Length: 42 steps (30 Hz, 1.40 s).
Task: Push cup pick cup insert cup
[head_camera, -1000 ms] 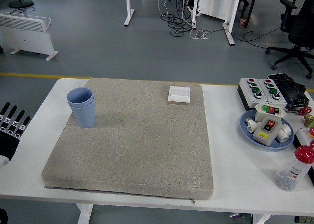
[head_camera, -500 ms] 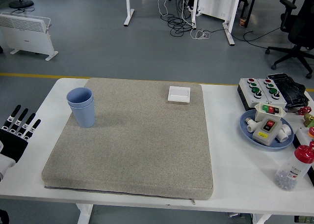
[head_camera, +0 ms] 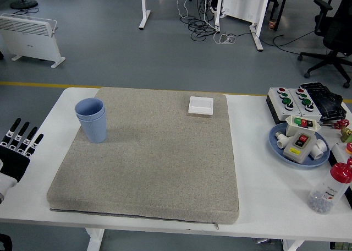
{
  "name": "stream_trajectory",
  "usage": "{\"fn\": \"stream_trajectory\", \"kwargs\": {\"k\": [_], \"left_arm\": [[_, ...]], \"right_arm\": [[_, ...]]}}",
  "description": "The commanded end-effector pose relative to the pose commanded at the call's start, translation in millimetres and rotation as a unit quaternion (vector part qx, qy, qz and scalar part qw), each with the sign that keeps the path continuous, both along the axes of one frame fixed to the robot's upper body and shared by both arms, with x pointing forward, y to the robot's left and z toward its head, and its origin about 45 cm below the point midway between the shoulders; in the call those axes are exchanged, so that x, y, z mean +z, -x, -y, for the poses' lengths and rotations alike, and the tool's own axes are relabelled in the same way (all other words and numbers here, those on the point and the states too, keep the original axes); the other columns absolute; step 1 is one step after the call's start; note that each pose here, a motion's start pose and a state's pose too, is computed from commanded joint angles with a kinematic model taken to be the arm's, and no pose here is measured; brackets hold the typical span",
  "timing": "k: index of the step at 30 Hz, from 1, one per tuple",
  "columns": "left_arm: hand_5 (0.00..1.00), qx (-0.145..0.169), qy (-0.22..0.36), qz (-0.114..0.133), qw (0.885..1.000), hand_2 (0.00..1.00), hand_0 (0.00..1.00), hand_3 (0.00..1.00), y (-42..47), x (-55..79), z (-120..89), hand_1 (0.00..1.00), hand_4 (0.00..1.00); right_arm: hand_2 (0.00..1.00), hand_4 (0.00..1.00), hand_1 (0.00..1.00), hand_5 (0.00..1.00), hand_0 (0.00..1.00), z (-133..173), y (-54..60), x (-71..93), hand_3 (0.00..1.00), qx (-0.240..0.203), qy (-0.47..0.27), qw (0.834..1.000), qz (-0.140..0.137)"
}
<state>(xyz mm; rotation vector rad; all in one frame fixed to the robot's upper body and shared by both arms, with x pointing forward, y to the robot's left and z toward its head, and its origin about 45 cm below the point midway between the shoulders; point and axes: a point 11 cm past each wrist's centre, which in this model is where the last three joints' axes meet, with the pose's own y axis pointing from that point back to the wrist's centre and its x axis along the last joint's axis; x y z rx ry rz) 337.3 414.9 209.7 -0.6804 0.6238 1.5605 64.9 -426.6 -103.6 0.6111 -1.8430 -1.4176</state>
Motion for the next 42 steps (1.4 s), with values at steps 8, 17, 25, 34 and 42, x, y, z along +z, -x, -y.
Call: {"fn": "stream_trajectory", "kwargs": {"k": [8, 17, 25, 34, 42], "left_arm": [[0.998, 0.006, -0.002, -0.007, 1.000, 0.908, 0.854, 0.811, -1.0, -3.1, 0.7, 0.856, 0.648], [0.998, 0.012, -0.003, -0.006, 1.000, 0.907, 0.855, 0.814, 0.1, -2.0, -2.7, 0.857, 0.649], [0.998, 0.011, 0.000, -0.006, 1.000, 0.907, 0.854, 0.817, -1.4, -2.6, -1.9, 0.857, 0.648], [0.998, 0.009, -0.003, -0.015, 1.000, 0.908, 0.856, 0.817, -0.6, -7.3, -1.5, 0.857, 0.646], [0.998, 0.010, -0.003, -0.014, 1.000, 0.908, 0.857, 0.817, 0.3, -7.2, -2.2, 0.857, 0.647]], "right_arm": [[0.674, 0.143, 0.657, 0.484, 0.729, -0.6, -3.2, 0.3, 0.592, -0.002, -0.001, 1.000, 0.005], [0.674, 0.144, 0.657, 0.484, 0.729, -0.9, -3.7, 0.2, 0.592, -0.003, -0.002, 1.000, 0.006], [0.674, 0.144, 0.657, 0.484, 0.729, -1.5, -3.9, 0.0, 0.591, -0.004, -0.002, 1.000, 0.006], [0.674, 0.143, 0.657, 0.483, 0.728, -0.5, -0.9, -0.1, 0.591, -0.003, 0.001, 1.000, 0.002], [0.674, 0.144, 0.657, 0.484, 0.728, 0.1, 1.4, -0.3, 0.591, -0.004, 0.001, 1.000, 0.002]]}}
